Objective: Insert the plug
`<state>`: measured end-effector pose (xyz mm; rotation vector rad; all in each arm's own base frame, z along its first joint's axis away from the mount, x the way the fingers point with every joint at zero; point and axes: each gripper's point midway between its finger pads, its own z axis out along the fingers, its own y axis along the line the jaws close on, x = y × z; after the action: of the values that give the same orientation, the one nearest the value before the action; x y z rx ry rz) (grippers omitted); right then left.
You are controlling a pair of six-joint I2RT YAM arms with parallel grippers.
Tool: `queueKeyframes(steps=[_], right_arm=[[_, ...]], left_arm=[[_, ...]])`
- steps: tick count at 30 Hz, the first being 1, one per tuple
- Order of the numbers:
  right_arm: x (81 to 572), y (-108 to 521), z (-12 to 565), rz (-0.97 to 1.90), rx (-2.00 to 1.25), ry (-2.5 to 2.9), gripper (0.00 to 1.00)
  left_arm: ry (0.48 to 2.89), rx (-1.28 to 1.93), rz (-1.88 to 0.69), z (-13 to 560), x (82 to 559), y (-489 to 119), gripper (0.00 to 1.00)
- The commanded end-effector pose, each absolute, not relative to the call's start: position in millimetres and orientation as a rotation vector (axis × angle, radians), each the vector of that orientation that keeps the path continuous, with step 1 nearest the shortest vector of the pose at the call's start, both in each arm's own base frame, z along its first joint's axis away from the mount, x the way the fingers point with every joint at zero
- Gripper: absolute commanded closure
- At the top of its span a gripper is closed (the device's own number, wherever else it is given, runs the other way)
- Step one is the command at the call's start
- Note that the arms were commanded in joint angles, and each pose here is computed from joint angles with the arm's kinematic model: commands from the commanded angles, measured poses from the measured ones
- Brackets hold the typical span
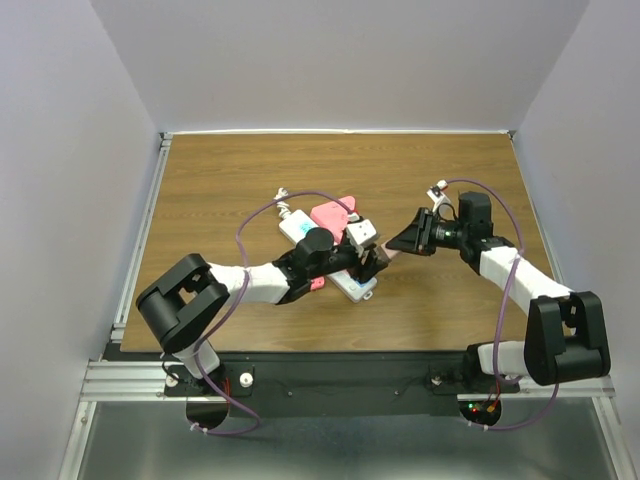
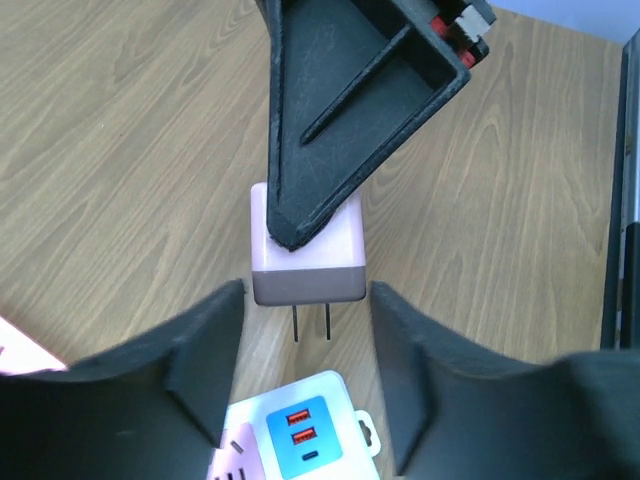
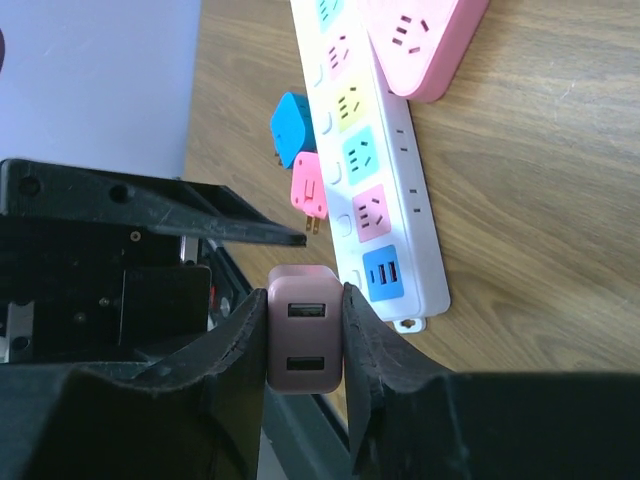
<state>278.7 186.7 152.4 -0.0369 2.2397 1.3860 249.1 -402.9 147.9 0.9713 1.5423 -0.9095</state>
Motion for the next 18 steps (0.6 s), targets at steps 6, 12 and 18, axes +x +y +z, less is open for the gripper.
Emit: queueKeyframes(steps=[6,12,18], right_arm=[[324.7,182.0,206.9,1.191,-0.215,2.018,1.00],[347.5,178.1,206.9,1.020,-0.329,1.966,1.00],[337.4,220.5,194.7,0.903,-0.488,1.984,1.00]], left_arm=[[1.537,0.787,-0.921,172.8,253.7,-357.6,0.28],[1.669,0.622,-0.882,162.2,270.2,-308.4,0.25],[1.866,0.404,-0.816,139.5,308.1,-272.2,0.25]])
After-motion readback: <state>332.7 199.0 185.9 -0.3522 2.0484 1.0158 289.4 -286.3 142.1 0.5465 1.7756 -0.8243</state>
